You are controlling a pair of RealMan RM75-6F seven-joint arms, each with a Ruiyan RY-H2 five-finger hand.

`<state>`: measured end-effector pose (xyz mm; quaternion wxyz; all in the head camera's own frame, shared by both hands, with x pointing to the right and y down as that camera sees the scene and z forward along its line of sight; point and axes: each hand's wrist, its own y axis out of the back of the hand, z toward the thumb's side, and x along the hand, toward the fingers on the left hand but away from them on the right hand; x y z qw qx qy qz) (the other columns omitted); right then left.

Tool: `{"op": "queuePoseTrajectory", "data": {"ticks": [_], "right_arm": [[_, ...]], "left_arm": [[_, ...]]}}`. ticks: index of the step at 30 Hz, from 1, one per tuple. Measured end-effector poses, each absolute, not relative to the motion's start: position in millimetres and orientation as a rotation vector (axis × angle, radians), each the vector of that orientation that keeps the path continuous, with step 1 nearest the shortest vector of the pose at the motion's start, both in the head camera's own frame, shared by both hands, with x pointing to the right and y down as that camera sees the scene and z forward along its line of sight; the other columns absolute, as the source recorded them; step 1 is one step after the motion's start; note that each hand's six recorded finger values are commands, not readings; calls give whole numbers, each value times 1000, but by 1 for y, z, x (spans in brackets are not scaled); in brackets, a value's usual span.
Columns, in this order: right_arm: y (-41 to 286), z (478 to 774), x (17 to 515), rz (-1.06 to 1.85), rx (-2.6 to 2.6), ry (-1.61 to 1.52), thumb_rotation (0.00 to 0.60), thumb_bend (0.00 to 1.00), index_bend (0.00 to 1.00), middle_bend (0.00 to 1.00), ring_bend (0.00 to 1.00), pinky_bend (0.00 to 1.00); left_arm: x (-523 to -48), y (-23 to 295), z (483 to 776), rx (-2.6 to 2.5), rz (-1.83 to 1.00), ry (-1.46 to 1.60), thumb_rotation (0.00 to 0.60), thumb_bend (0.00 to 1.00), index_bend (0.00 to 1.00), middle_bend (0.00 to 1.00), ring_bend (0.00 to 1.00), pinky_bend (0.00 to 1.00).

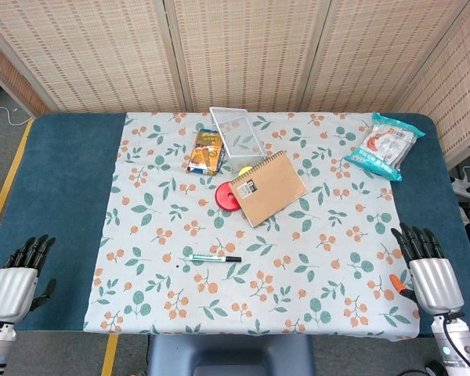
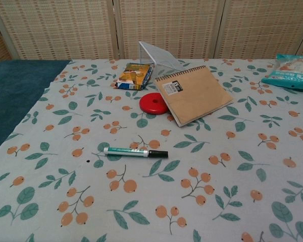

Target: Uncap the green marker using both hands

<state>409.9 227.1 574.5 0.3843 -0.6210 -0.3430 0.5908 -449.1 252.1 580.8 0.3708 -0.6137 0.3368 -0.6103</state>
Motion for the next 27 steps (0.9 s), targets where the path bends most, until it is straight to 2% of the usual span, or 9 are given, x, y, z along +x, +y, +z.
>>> {"op": "queuePoseTrajectory", "data": {"ticks": [3, 5, 7, 10, 12, 15, 21, 27], "right_arm": [[228, 575, 408, 1501, -1591, -872, 600, 156, 0, 0, 0, 0], [228, 576, 408, 1500, -1592, -868, 600, 156, 0, 0, 0, 0], [228, 577, 408, 1500, -1592, -865, 600, 156, 0, 0, 0, 0], [229, 578, 407, 1503, -1587, -858, 600, 156, 0, 0, 0, 0], [229, 579, 407, 1504, -1586, -857, 600, 156, 0, 0, 0, 0], [229, 579, 407, 1505, -1583, -852, 600, 156, 0, 0, 0, 0], [232, 584, 406, 1520, -1587, -833, 600, 156, 0, 0, 0, 0], [233, 591, 406, 1546, -1590, -813, 600, 156, 0, 0, 0, 0]], "left_arm": [[-439, 253, 583, -1598, -1520, 858, 600, 413, 27, 33, 101, 284], [-426, 254, 588, -1629, -1475, 847, 600, 428, 64, 63, 249, 435], [-409, 252, 593, -1661, -1423, 825, 600, 435, 133, 156, 437, 659], [-381, 247, 606, -1709, -1353, 764, 600, 434, 225, 305, 599, 818], [-364, 241, 616, -1717, -1325, 711, 600, 434, 259, 352, 634, 847], [-334, 230, 630, -1708, -1274, 654, 600, 434, 267, 366, 650, 862], [-288, 215, 652, -1719, -1205, 602, 600, 434, 272, 306, 732, 928], [-238, 210, 690, -1742, -1182, 538, 600, 434, 308, 308, 748, 940]]}}
